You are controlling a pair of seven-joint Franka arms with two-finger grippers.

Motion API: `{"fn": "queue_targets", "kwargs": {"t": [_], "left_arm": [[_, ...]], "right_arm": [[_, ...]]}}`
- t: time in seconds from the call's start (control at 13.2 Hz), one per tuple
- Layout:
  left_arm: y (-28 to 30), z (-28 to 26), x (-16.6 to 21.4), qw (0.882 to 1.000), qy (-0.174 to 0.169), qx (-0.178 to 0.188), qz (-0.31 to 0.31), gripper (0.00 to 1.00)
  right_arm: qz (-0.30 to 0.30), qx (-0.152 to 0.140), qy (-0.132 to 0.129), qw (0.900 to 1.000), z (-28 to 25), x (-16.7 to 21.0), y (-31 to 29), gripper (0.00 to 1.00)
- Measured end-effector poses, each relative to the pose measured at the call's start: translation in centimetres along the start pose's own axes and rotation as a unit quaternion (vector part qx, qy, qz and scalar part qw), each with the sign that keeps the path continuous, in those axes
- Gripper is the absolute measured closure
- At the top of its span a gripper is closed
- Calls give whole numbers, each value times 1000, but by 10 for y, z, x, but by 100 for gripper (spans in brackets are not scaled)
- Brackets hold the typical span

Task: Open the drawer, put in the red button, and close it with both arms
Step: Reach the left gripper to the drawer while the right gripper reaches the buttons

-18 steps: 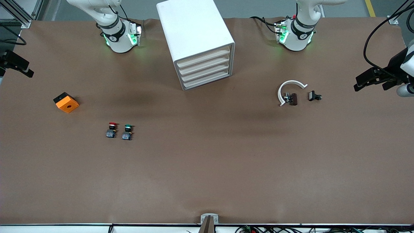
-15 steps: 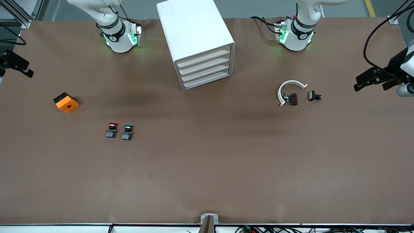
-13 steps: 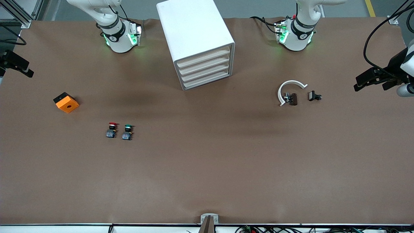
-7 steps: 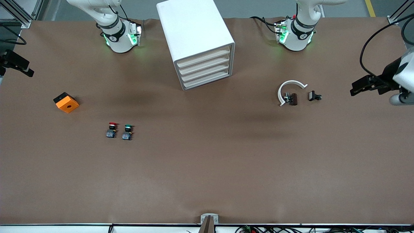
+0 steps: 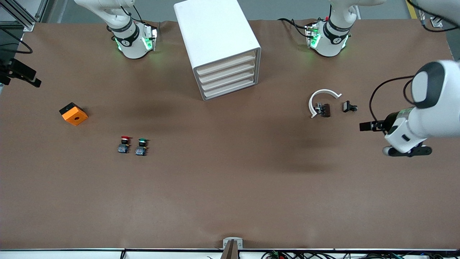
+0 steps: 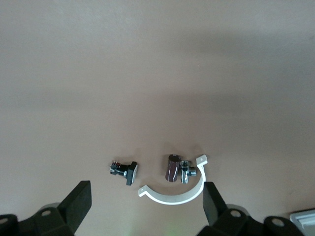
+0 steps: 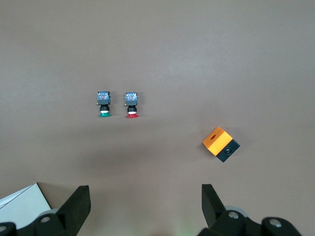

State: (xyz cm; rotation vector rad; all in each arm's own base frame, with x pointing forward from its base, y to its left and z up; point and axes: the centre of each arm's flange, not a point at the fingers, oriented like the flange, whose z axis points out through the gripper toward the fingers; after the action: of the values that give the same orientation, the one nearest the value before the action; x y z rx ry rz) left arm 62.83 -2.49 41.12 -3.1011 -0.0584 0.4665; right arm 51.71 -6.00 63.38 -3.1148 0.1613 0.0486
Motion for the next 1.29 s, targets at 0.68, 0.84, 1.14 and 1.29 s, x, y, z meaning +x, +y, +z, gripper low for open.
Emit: {"fn": "queue_targets", "kwargs": {"t": [0.68, 0.84, 1.14, 1.29], "left_arm": [[91, 101, 11, 970, -106, 55, -211, 0], [128, 121, -4, 947, -146, 84, -274, 0], [189, 170, -26, 872, -246, 98, -412, 0], [218, 188, -39, 827, -294, 114, -465, 0]], "right_arm": [[-3, -15, -72, 997, 92, 61, -3, 0], [1, -16, -65, 998, 89, 62, -7, 0], [52, -25, -48, 997, 112, 69, -63, 0], [59, -27, -42, 997, 145, 74, -87, 0]]}}
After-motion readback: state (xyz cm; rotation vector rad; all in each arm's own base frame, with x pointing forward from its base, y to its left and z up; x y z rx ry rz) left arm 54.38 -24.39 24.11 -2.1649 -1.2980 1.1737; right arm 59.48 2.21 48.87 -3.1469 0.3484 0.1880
